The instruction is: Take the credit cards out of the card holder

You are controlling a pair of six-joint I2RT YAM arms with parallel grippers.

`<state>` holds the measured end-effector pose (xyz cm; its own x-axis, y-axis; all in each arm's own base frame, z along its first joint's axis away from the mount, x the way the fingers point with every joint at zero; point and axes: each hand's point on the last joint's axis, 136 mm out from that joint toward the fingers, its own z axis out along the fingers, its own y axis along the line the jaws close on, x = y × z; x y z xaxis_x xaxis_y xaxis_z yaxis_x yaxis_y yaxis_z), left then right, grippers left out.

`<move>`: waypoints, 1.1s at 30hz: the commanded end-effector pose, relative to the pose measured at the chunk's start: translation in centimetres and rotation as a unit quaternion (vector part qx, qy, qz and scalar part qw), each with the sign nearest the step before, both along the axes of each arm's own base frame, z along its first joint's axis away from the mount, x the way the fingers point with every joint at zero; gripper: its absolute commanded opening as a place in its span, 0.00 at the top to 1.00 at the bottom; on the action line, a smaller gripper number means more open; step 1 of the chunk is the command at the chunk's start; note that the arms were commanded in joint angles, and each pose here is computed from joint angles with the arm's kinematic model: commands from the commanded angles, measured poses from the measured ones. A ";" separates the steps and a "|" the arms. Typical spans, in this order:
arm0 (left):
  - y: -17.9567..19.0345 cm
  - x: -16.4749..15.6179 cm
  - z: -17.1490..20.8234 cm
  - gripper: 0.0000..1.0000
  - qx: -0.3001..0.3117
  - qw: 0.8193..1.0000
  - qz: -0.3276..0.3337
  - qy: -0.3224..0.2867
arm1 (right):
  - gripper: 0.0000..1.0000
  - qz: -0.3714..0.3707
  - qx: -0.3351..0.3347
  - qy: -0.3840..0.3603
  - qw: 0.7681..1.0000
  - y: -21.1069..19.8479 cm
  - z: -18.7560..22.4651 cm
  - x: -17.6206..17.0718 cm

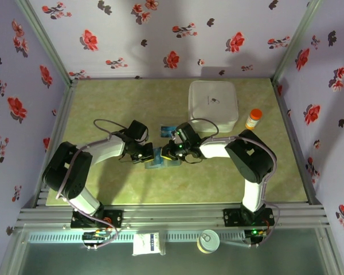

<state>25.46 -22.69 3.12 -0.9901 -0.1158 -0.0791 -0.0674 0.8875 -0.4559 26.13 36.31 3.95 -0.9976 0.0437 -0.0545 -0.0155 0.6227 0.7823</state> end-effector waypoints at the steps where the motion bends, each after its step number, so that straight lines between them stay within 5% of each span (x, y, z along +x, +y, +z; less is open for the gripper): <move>1: 0.2 -0.4 0.2 0.95 0.006 1.000 0.004 0.006 | 0.88 0.007 0.016 0.001 1.000 0.4 0.4 -0.4; 33: -0.2 0.6 1.1 0.95 0.004 1.000 -0.003 -0.014 | 0.99 0.019 -0.140 -0.083 0.986 -6.1 3.8 0.1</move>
<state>25.38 -22.63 3.12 -0.9905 -0.1150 -0.0749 -0.0690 0.8892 -0.4523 25.68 31.21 6.62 -0.9851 0.0003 -0.1720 -0.1079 0.7779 0.6190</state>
